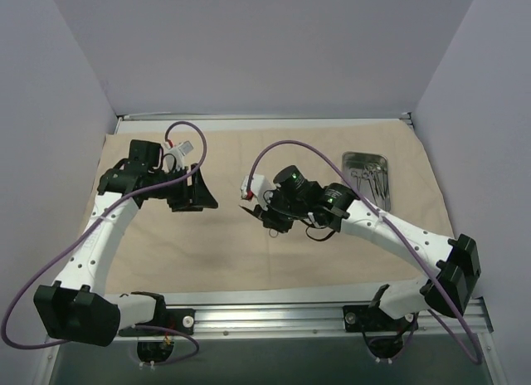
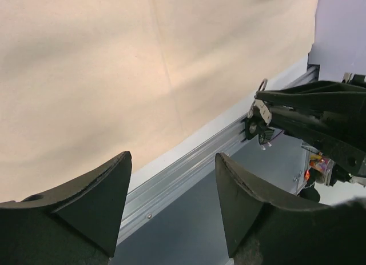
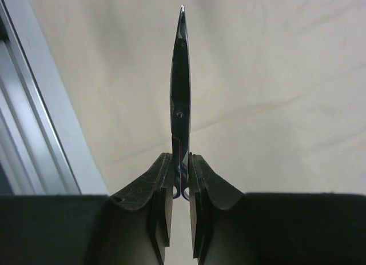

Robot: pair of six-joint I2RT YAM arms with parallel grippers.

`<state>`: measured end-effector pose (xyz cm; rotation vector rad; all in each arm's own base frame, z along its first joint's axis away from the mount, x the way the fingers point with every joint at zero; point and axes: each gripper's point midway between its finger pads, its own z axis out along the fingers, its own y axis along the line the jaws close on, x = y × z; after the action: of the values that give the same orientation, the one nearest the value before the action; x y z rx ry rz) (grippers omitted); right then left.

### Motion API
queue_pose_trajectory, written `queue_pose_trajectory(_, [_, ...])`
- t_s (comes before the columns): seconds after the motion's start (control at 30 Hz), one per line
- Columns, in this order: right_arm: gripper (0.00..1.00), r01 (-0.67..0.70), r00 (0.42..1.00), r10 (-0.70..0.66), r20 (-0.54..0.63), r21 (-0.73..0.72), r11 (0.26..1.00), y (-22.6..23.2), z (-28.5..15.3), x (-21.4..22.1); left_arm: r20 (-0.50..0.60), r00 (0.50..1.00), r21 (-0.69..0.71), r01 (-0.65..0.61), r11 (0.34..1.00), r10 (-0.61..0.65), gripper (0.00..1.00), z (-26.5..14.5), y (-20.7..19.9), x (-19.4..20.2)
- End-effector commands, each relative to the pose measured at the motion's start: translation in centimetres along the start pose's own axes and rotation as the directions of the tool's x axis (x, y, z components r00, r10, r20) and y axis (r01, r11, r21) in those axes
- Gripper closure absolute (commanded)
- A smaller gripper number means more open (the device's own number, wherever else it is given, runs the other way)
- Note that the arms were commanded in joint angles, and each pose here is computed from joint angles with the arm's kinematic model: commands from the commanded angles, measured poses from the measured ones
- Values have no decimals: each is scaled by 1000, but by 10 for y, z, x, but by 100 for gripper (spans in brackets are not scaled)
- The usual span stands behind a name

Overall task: Open and lay out the surgical kit
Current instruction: Place the medical item in the surgical kit.

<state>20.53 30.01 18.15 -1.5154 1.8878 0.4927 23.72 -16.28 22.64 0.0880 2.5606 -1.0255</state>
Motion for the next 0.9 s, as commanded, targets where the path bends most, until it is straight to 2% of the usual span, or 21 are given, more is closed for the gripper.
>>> queue_pose_trajectory(0.0, [100, -370, 924, 370, 102, -16, 929, 2, 13, -36, 82, 997, -69, -5, 998, 11, 32, -9, 5, -17])
queue_pose_trajectory(0.07, [100, -488, 866, 489, 100, -35, 872, -1, 24, -49, 97, 995, -34, -15, 999, 19, 32, -7, -1, -23])
queue_pose_trajectory(0.1, [100, -580, 808, 582, 94, -48, 813, 1, 28, -57, 97, 995, -8, -23, 1000, 24, 32, -4, -5, -24])
queue_pose_trajectory(0.17, [100, -660, 742, 663, 100, -63, 748, -6, 37, -79, 104, 994, 22, -47, 999, 44, 33, 3, -12, -25])
queue_pose_trajectory(0.2, [100, -715, 689, 718, 98, -65, 696, -8, 39, -88, 130, 989, 41, -77, 996, 71, 33, 6, -18, -30])
queue_pose_trajectory(0.27, [100, -751, 657, 750, 72, -16, 660, -20, 57, -92, 133, 989, 75, -81, 994, 71, 33, 13, -31, -27])
queue_pose_trajectory(0.3, [100, -762, 645, 759, 90, 7, 647, -32, 46, -107, 157, 985, 94, -91, 991, 76, 33, 16, -35, -31])
queue_pose_trajectory(0.37, [100, -805, 593, 801, 79, 82, 587, -51, 59, -102, 172, 984, 109, -69, 992, 50, 33, 19, -39, -32])
queue_pose_trajectory(0.4, [100, -822, 569, 818, 86, 85, 563, -58, 51, -109, 190, 980, 105, -81, 991, 59, 34, 20, -41, -32])
queue_pose_trajectory(0.43, [100, -861, 507, 858, 85, 97, 499, -72, 56, -104, 194, 979, 95, -79, 992, 59, 34, 21, -40, -31])
queue_pose_trajectory(0.5, [100, -891, 455, 887, 83, 61, 451, -77, 54, -110, 198, 978, 66, -79, 995, 64, 34, 22, -37, -30])
queue_pose_trajectory(0.57, [100, -907, 422, 903, 86, 53, 418, -84, 53, -113, 205, 977, 30, -73, 997, 65, 35, 21, -31, -30])
queue_pose_trajectory(0.73, [100, -915, 402, 914, 55, 36, 401, -74, 53, -111, 254, 965, -67, -53, 996, 69, 36, 10, -20, -36])
queue_pose_trajectory(0.87, [100, -915, 403, 914, 48, 6, 403, -71, 48, -117, 224, 973, -73, -31, 997, 47, 36, 19, -14, -33])
